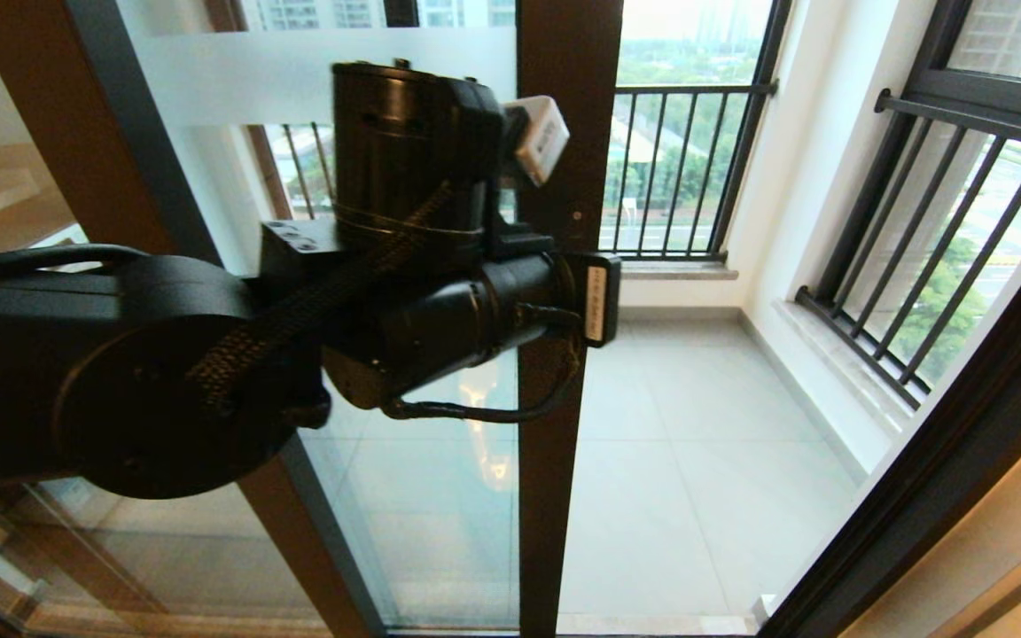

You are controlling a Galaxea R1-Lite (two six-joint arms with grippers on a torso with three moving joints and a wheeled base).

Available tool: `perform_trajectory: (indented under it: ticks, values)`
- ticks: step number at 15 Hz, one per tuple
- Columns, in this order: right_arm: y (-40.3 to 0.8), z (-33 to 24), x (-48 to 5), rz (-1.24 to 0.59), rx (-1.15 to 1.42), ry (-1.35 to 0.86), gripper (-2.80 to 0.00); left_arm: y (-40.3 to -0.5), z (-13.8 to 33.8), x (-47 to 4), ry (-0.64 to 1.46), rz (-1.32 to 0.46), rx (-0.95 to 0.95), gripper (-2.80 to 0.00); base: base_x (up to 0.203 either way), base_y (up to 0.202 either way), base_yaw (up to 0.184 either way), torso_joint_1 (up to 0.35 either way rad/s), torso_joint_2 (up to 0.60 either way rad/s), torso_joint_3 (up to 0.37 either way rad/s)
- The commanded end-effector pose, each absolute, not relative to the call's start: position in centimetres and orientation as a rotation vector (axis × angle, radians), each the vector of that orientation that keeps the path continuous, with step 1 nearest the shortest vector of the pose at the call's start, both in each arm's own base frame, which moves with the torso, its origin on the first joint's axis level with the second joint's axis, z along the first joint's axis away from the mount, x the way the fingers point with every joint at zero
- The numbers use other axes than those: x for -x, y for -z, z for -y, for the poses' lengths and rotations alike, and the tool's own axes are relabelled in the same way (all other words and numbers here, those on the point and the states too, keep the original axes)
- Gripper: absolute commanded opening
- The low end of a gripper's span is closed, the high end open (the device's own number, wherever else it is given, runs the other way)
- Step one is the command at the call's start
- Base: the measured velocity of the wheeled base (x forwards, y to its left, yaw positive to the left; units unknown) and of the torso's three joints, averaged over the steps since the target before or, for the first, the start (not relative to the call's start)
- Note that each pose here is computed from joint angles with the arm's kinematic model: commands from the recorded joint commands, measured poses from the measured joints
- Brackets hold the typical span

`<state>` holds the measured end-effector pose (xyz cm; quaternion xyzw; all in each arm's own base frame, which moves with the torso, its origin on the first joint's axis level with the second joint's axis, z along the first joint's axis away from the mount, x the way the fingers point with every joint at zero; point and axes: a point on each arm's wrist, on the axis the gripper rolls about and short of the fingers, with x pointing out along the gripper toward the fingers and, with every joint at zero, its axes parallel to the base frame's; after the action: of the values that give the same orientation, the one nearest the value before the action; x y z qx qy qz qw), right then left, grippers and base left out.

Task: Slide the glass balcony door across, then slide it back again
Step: Open the slid door

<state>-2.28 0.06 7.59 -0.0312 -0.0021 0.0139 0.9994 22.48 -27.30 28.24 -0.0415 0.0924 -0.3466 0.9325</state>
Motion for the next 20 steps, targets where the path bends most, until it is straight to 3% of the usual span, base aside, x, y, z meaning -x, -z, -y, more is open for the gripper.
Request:
perform_trajectory:
  ticks: [1,7,10,14,17,20]
  values:
    - [-7.6,-0.1,2.3,0.005,0.063,-0.028,-2.80,-27.6,29.7,-21.9,0.757,-0.216,0.077,-2.80,0.000,0.000,0.000,0.000,0.00,0.000]
    - [-7.6,-0.1,2.3,0.005,0.063,-0.029,-2.80,-27.8,29.2,-22.6,0.687,-0.216,0.097,-2.80,0.000,0.000,0.000,0.000,0.00,0.000]
    - [-7.6,-0.1,2.3,0.006,0.063,-0.029,-2.80,-24.5,29.4,-23.7,0.625,-0.279,0.083,-2.80,0.000,0.000,0.000,0.000,0.00,0.000]
    - [-7.6,-0.1,2.3,0.006,0.063,-0.029,-2.80,-20.2,30.9,-27.2,0.585,-0.177,0.149,-2.80,0.000,0.000,0.000,0.000,0.00,0.000]
    - [-7.6,-0.1,2.3,0.006,0.063,-0.030,-2.80,-21.9,30.7,-26.9,0.609,-0.130,0.180,-2.80,0.000,0.000,0.000,0.000,0.00,0.000]
    - [-7.6,-0.1,2.3,0.006,0.063,-0.030,-2.80,-23.1,33.7,-27.3,0.666,-0.053,0.204,-2.80,0.000,0.000,0.000,0.000,0.00,0.000]
